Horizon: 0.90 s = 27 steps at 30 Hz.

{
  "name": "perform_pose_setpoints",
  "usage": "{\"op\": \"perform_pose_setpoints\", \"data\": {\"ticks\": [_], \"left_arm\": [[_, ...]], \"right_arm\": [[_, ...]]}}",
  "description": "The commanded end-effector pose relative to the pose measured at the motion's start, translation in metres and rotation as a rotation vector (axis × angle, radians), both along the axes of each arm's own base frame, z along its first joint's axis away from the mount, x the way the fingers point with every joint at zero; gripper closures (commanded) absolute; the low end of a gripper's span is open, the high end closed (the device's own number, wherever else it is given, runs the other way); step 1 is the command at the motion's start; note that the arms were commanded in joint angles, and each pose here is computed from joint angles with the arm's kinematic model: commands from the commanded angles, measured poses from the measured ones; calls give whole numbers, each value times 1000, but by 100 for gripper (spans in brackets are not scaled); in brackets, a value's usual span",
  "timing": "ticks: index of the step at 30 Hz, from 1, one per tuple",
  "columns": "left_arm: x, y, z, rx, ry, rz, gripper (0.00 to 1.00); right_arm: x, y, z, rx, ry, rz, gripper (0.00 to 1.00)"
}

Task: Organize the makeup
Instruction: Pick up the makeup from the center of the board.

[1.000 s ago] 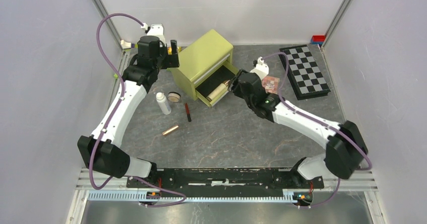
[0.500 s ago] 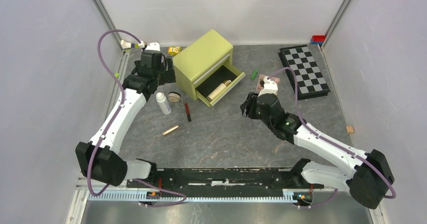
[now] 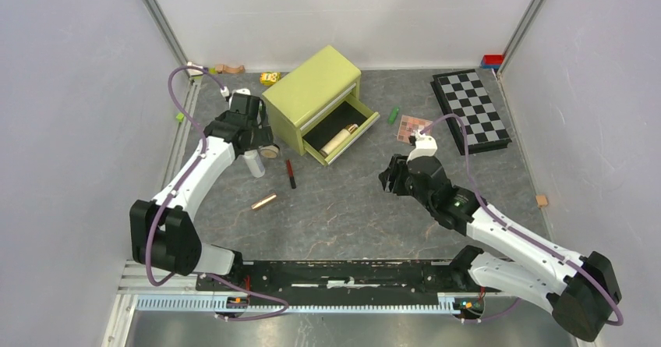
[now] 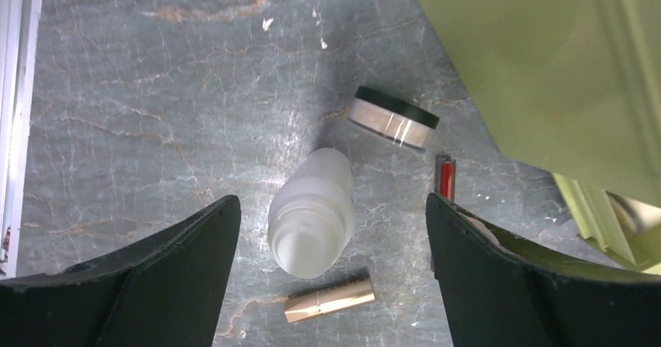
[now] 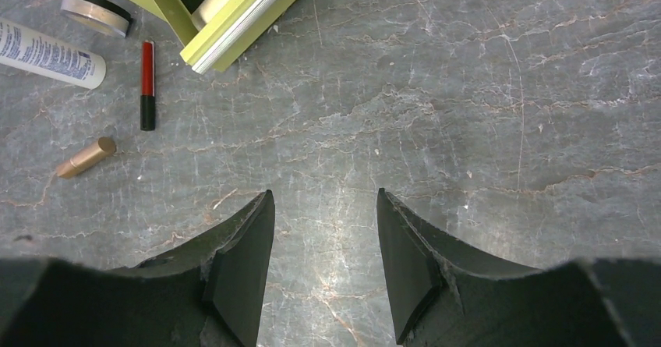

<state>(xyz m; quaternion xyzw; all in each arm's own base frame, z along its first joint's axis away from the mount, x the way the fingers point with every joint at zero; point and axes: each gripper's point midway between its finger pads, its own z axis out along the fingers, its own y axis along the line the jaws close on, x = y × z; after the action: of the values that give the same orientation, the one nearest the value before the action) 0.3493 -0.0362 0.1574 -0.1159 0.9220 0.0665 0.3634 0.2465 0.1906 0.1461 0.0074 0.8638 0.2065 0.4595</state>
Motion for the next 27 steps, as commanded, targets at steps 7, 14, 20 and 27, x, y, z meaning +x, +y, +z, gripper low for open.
{"op": "perform_pose_setpoints", "data": {"ticks": [7, 14, 20, 27], "left_arm": [[-14, 6, -18, -31, 13, 87, 18], [-12, 7, -25, -23, 29, 101, 32], [-11, 7, -26, -19, 28, 106, 46], [-13, 6, -15, -33, 0, 92, 72]], "right_arm": [[-7, -4, 3, 24, -22, 13, 42], [-10, -6, 3, 35, -22, 9, 42], [-12, -8, 4, 37, -27, 7, 42], [-13, -13, 1, 16, -37, 3, 41]]}}
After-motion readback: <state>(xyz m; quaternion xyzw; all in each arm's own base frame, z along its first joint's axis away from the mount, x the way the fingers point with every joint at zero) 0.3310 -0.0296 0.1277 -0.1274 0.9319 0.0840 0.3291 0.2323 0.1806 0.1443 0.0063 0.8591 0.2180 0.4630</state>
